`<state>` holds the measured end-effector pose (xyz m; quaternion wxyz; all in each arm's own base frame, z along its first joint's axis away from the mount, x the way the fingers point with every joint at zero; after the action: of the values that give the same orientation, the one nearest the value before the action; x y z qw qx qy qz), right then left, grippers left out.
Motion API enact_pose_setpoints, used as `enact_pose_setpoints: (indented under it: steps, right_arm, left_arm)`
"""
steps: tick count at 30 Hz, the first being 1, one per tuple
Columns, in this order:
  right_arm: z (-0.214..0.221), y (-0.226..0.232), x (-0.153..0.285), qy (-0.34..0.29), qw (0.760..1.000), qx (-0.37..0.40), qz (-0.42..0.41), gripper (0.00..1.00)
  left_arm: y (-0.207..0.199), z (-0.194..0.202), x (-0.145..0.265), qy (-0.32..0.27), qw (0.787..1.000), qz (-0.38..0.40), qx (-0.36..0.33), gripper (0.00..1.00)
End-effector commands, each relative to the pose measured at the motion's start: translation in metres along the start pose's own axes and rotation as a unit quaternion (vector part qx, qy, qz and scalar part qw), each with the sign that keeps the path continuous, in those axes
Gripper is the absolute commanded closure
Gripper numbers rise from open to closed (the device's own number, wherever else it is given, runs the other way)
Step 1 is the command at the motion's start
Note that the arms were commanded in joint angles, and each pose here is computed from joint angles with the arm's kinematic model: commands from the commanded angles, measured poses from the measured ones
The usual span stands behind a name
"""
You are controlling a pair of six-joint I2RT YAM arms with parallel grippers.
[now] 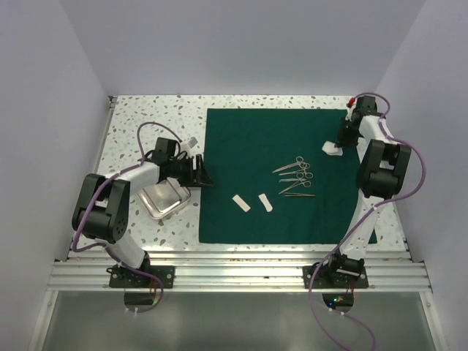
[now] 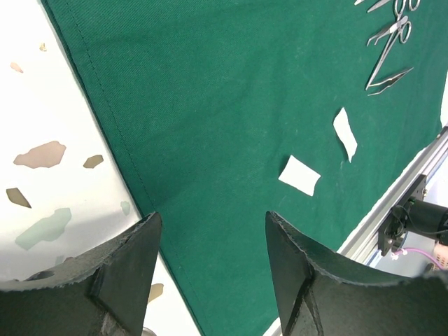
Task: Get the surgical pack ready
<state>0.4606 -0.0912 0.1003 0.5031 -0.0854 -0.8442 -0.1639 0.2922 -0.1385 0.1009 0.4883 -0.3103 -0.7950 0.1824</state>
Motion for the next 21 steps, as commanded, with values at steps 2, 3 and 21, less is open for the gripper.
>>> enact_pose_setpoints:
  steps: [2, 3, 21]
  right_arm:
    - [-0.0167, -0.0003, 0.0087, -0.024, 1.000, 0.012, 0.006, 1.00]
    - [-0.0165, -0.0009, 0.0081, -0.023, 1.000, 0.011, 0.009, 1.00]
    - [-0.0128, -0.0072, 0.0036, -0.008, 0.999, 0.013, 0.037, 0.94]
  left_arm:
    - [-0.0007, -0.0107, 0.0027, -0.012, 1.000, 0.004, -0.027, 0.34]
    - [-0.0012, -0.0106, 0.0033, -0.013, 1.000, 0.004, -0.027, 0.34]
    - [-0.0042, -0.0143, 0.0057, -0.018, 0.999, 0.008, -0.033, 0.34]
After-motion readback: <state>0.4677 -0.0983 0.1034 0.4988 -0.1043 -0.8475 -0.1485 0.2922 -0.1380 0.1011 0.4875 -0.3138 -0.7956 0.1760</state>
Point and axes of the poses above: each gripper's point midway between its finger pads, its own x axis back along the fingers, its own y axis along the line the jaws close on, z = x × y, the point moved 7 cm from there along x, back along the fingers, and after that the axes turned 6 degrees about -x, right-handed, at the moved point
